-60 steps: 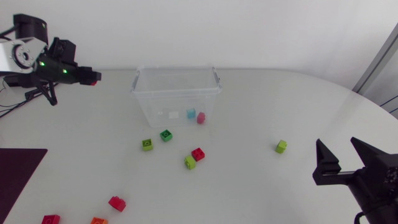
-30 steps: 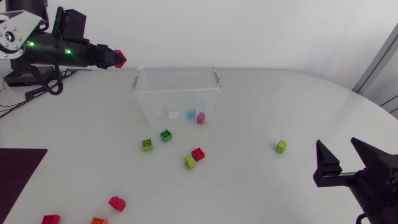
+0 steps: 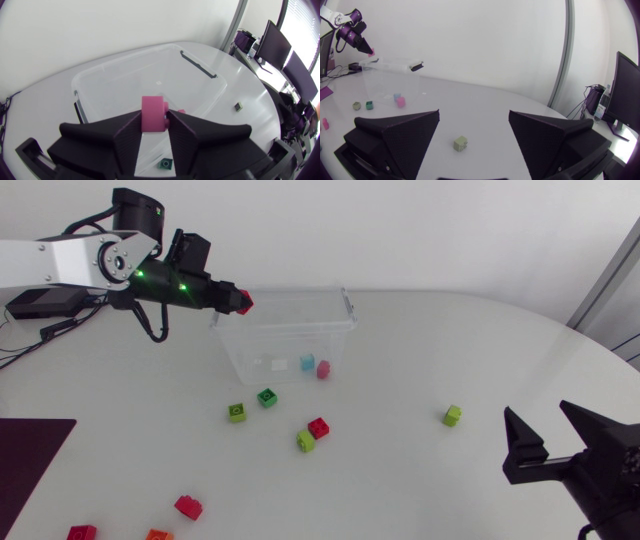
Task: Pick up the duplo bricks and place them in the container
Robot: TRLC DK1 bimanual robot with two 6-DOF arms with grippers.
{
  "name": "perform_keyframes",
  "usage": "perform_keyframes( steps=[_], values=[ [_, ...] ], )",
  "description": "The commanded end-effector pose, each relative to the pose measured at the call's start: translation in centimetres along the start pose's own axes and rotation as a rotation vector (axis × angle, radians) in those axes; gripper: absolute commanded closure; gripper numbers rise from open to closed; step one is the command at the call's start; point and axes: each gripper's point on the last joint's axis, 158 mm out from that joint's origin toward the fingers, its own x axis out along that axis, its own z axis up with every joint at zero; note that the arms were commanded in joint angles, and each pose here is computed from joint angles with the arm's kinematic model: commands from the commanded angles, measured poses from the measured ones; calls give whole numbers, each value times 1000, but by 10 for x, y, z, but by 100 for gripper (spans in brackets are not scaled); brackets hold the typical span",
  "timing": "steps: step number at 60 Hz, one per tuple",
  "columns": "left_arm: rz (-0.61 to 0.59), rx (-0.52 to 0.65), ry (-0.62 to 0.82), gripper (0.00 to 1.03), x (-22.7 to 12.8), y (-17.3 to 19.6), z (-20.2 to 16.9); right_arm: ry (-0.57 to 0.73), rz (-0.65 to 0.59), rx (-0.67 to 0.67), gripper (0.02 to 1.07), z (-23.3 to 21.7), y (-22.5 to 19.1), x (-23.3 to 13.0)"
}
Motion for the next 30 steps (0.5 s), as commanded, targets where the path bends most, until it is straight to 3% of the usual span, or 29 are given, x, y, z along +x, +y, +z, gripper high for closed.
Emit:
perform_keyframes(
  steps=[1,10,17,30],
  values=[
    [4,7,-25,41,10,1,16,-3,-2,-16,7,22,-3,0],
    [22,7,-17,17,11,4,19,94,-18,-5,8,31,-13,16],
    [26,14,-11,14,-6,-3,22,198,-29,22,8,30,-28,38],
    [81,92,-12,14,-64,-19,13,381,94,96,8,10,-32,81]
  ],
)
